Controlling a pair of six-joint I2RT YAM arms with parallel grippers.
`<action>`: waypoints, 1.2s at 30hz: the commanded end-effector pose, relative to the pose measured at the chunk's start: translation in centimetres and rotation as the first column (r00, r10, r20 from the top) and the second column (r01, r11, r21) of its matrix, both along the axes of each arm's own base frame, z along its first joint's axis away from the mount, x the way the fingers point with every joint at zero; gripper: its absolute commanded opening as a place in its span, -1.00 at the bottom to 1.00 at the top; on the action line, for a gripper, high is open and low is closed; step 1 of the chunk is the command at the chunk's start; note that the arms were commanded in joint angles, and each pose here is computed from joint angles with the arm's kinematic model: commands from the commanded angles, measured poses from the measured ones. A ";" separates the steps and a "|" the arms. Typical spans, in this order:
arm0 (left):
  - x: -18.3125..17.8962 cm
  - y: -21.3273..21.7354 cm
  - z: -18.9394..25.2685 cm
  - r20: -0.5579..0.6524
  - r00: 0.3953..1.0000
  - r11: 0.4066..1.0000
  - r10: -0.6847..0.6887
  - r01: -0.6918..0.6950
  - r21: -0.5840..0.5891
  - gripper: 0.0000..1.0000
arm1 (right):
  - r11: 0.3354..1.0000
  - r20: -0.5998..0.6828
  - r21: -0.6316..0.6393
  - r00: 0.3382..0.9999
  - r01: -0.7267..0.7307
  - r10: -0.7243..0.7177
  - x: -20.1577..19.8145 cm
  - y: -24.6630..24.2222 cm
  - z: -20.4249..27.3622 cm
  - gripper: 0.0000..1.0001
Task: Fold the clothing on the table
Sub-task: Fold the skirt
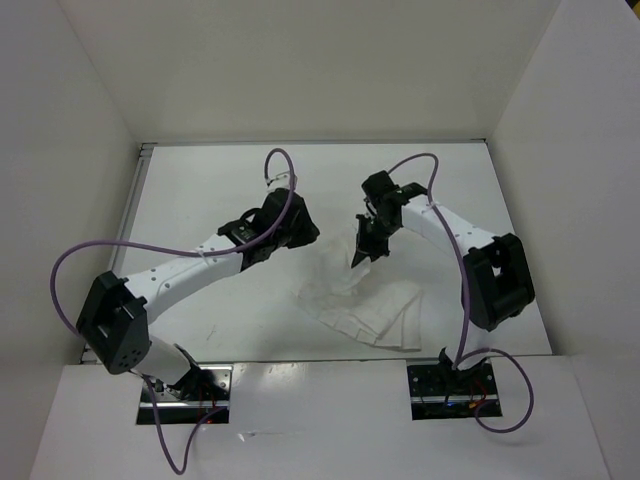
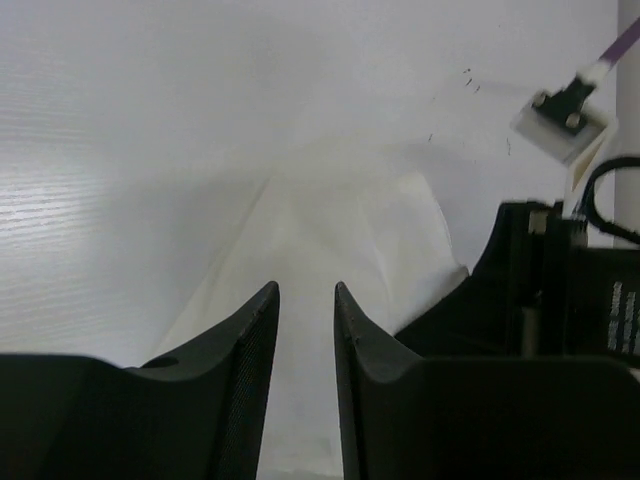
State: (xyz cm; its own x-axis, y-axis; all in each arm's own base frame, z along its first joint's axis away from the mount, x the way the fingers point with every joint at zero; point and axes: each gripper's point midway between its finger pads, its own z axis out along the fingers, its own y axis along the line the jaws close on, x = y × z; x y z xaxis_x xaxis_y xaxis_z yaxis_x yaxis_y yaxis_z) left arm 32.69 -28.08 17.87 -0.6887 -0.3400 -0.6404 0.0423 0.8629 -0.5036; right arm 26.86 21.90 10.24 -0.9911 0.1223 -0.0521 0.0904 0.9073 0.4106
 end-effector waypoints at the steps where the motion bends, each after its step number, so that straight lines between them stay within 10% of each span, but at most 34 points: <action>1: 0.5 -0.3 2.4 0.060 0.998 0.999 -0.022 0.024 -0.042 -0.28 | 0.996 -0.112 -0.073 0.993 -0.057 0.048 -5.4 -2.1 0.1 -1.00; 6: 1.1 -1.7 1.5 0.036 0.997 0.996 -0.074 0.076 -0.041 -0.28 | 0.984 -0.261 -0.142 0.963 -0.110 0.070 -12.1 -4.1 -2.4 -0.96; 9: 1.1 -2.5 0.2 0.003 0.994 0.993 -0.112 0.112 -0.033 -0.28 | 0.972 -0.294 -0.203 0.954 -0.117 0.054 -14.0 -6.0 -3.4 -0.20; 16: 0.6 -4.4 1.2 0.025 0.967 0.965 -0.255 0.256 -0.060 -0.02 | 0.977 0.002 -0.200 0.997 0.079 -0.080 -9.5 -6.2 5.9 0.20; 25: -0.4 -5.1 1.1 0.030 0.939 0.937 -0.343 0.344 -0.065 -0.02 | 0.936 -0.130 -0.320 0.971 0.149 -0.199 -13.4 -9.3 1.0 -1.00; 36: -2.9 -5.0 0.1 0.021 0.880 0.879 -0.474 0.475 -0.043 -0.02 | 0.936 -0.260 -0.347 0.952 0.062 -0.159 -11.6 -6.7 -7.1 -1.00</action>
